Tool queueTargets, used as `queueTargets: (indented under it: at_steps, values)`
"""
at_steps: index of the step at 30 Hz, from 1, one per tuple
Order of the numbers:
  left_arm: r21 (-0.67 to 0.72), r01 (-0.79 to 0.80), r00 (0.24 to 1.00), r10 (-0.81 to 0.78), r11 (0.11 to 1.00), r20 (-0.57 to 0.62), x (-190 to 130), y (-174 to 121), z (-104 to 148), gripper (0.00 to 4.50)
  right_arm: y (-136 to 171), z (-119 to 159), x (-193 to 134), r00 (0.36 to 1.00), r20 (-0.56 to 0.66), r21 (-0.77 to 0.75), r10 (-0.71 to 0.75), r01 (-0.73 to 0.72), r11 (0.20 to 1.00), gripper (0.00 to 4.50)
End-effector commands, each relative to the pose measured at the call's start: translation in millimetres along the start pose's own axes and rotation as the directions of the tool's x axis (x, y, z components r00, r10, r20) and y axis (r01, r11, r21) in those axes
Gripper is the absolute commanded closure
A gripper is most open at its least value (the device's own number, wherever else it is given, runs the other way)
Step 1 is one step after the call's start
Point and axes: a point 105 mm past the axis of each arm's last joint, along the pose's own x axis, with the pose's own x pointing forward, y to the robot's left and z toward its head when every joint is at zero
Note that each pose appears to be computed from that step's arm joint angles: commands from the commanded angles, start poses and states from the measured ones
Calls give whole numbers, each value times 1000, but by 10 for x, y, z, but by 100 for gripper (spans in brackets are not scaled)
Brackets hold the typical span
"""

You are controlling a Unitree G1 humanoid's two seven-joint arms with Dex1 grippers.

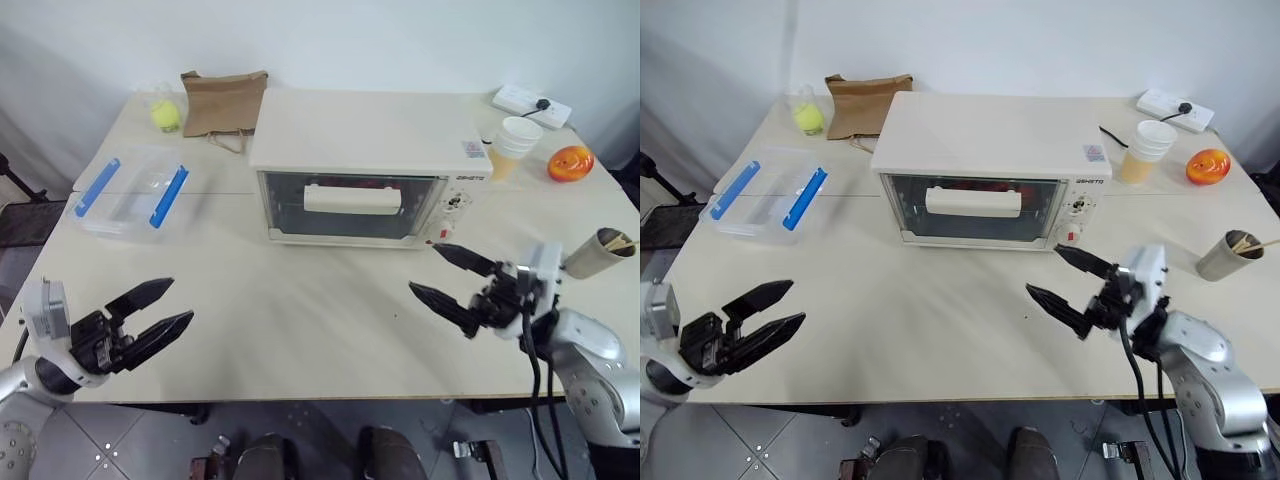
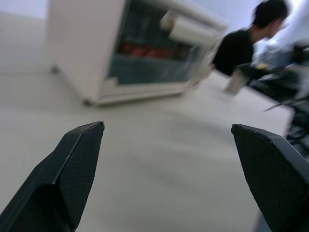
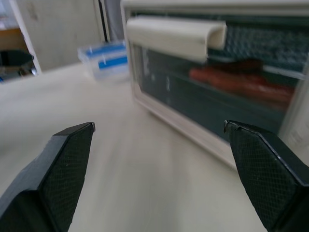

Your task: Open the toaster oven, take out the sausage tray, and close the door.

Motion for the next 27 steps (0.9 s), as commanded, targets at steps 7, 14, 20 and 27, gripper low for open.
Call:
queueTargets:
  at_steps: [7,14,20,27]
  values:
    - [41,16,1000,-16,999,3,58,-20,101,1,-85,251,440,995,75,-6,64,-63,998,0]
    - [38,1,1000,-1,999,-5,53,-28,64,1,144,284,450,963,81,-101,255,-247,964,0]
    - [41,-38,998,37,998,44,104,42,122,1,339,87,329,923,-44,-230,382,-382,895,0]
    - [25,-73,980,67,997,189,254,217,363,57,278,-51,260,931,-90,-361,354,-362,859,0]
